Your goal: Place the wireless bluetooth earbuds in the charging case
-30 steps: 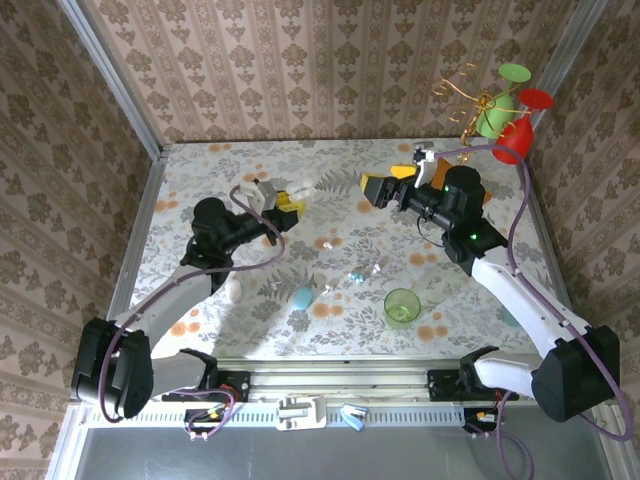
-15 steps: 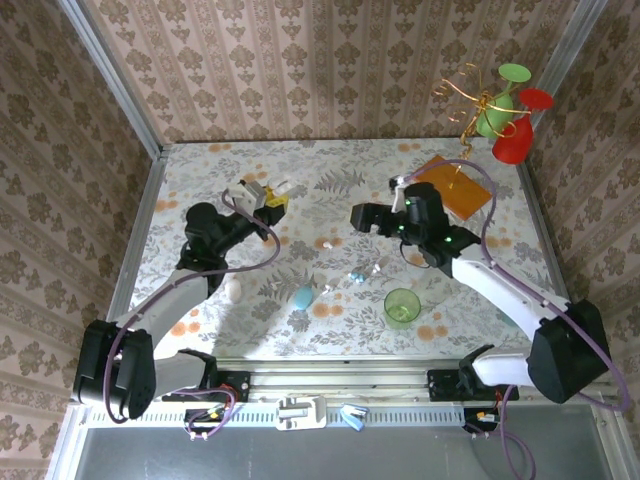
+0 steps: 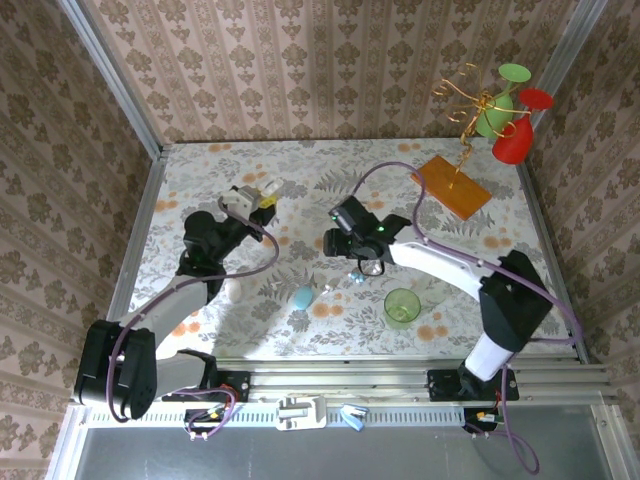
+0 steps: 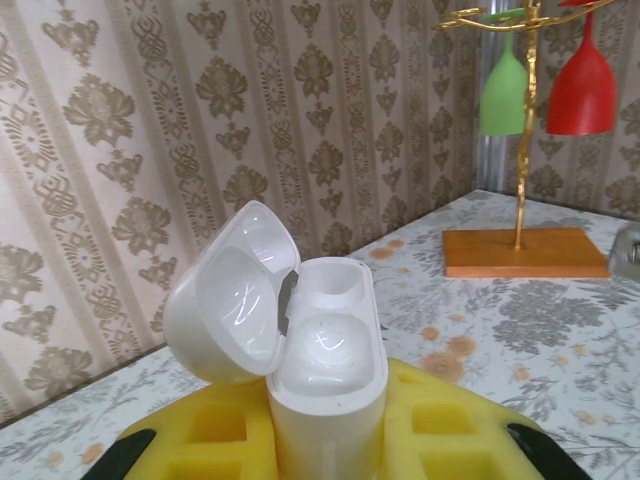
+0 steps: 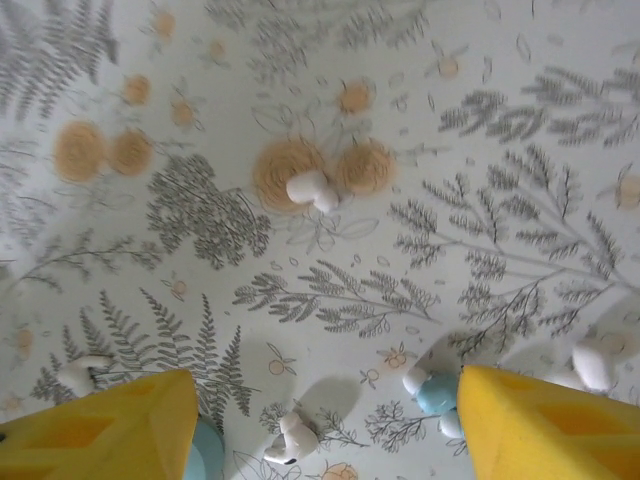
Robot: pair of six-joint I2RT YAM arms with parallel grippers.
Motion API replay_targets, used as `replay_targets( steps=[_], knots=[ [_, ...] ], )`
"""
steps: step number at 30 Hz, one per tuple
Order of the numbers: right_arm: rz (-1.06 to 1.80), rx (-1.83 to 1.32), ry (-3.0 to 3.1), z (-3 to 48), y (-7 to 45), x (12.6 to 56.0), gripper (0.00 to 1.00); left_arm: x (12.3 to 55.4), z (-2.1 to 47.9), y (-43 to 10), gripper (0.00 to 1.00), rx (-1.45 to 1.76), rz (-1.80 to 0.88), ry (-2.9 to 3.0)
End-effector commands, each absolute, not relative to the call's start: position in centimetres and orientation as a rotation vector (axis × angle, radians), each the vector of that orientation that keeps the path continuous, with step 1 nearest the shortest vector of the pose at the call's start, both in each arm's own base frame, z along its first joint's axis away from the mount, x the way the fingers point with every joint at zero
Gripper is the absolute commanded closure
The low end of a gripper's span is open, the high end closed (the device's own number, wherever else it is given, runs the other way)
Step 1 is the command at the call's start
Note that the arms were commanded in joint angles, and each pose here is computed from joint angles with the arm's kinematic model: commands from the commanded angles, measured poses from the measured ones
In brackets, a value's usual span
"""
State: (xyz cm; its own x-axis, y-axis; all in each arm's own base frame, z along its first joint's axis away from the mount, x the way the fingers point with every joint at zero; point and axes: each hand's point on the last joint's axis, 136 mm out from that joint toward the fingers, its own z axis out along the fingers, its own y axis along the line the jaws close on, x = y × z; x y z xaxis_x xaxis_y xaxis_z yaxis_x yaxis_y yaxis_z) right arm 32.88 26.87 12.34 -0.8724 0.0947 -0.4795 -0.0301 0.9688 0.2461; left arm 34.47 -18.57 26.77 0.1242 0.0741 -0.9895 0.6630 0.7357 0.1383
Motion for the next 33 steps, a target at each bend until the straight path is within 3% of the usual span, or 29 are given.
replay_targets(
  steps=[1, 11, 18, 25, 33],
  knots=[
    [0.19, 0.168, 2.699, 10.8, 26.4, 31.4, 0.32, 34.5, 28.9, -17.4, 1.0, 0.633, -0.382, 1.322],
    [0.28, 0.236, 2.895, 5.7, 30.5, 28.5, 0.41, 34.5, 28.6, -16.5, 1.0, 0.6, -0.344, 1.311],
    [0.261, 0.254, 2.977, 3.7, 30.8, 27.9, 0.53, 34.8, 27.9, -16.8, 1.0, 0.606, -0.358, 1.316],
    [0.248, 0.268, 3.043, 2.3, 30.5, 27.3, 0.57, 34.7, 28.0, -17.0, 1.0, 0.608, -0.371, 1.314],
    [0.274, 0.243, 3.073, 1.8, 30.6, 26.8, 0.68, 34.6, 27.8, -17.2, 1.0, 0.619, -0.382, 1.312]
  ],
)
